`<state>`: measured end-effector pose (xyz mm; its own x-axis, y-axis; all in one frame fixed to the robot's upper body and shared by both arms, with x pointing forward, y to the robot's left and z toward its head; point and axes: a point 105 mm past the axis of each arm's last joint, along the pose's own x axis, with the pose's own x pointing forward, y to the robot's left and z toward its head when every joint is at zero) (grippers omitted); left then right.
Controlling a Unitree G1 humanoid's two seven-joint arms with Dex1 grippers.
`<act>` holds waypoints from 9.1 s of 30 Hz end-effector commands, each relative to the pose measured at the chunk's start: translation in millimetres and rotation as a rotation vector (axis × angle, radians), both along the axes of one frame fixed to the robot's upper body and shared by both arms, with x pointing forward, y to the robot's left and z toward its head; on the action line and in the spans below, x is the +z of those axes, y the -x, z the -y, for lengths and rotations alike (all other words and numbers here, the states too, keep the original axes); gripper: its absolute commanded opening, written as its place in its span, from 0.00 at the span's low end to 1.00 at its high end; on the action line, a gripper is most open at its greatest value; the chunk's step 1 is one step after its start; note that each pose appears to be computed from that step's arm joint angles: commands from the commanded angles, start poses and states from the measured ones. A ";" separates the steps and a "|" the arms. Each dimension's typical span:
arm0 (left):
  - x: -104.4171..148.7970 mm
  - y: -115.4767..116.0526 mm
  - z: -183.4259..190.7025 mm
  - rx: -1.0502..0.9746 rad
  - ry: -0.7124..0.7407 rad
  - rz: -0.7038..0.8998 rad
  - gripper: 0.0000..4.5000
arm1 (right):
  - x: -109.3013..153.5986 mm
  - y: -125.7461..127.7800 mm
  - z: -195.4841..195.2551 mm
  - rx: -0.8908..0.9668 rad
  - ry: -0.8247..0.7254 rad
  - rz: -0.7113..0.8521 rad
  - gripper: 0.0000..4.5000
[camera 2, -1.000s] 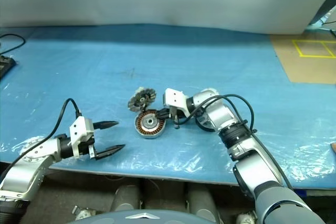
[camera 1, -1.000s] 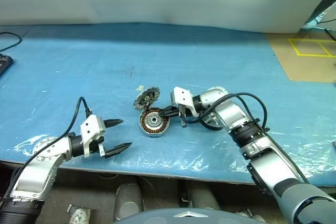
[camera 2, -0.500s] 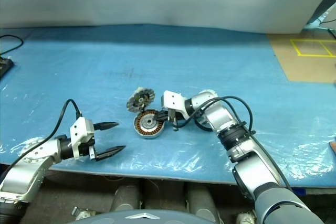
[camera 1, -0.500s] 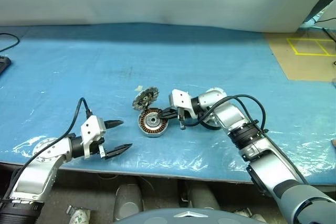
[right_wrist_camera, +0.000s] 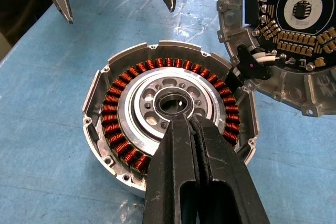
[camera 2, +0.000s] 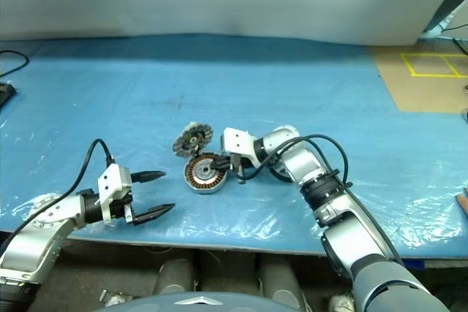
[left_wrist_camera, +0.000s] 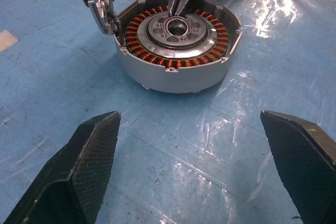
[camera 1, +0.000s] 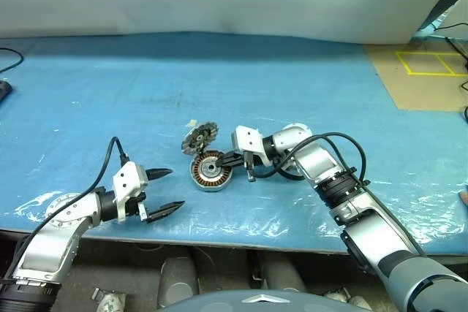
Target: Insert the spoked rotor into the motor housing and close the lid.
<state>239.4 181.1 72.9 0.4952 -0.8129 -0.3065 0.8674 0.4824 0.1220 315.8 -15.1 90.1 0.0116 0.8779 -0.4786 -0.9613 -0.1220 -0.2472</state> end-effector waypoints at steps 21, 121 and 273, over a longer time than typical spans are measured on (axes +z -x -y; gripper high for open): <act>2.4 0.2 6.8 -0.017 0.011 0.016 1.00 | 25.0 0.2 -5.9 0.021 -0.044 0.036 0.01; -5.0 -0.4 11.7 -0.006 0.082 0.014 1.00 | 52.6 -2.2 174.9 -0.485 0.076 -0.050 0.55; -23.8 1.5 5.0 0.030 0.053 0.016 1.00 | 33.3 5.3 31.8 0.024 -0.073 0.006 0.12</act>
<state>237.3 176.4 45.6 0.5250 -0.8084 -0.2664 0.8483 0.5224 0.0866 308.1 -52.0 115.4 -0.0142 0.9076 -0.4195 -0.9653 -0.1219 -0.2311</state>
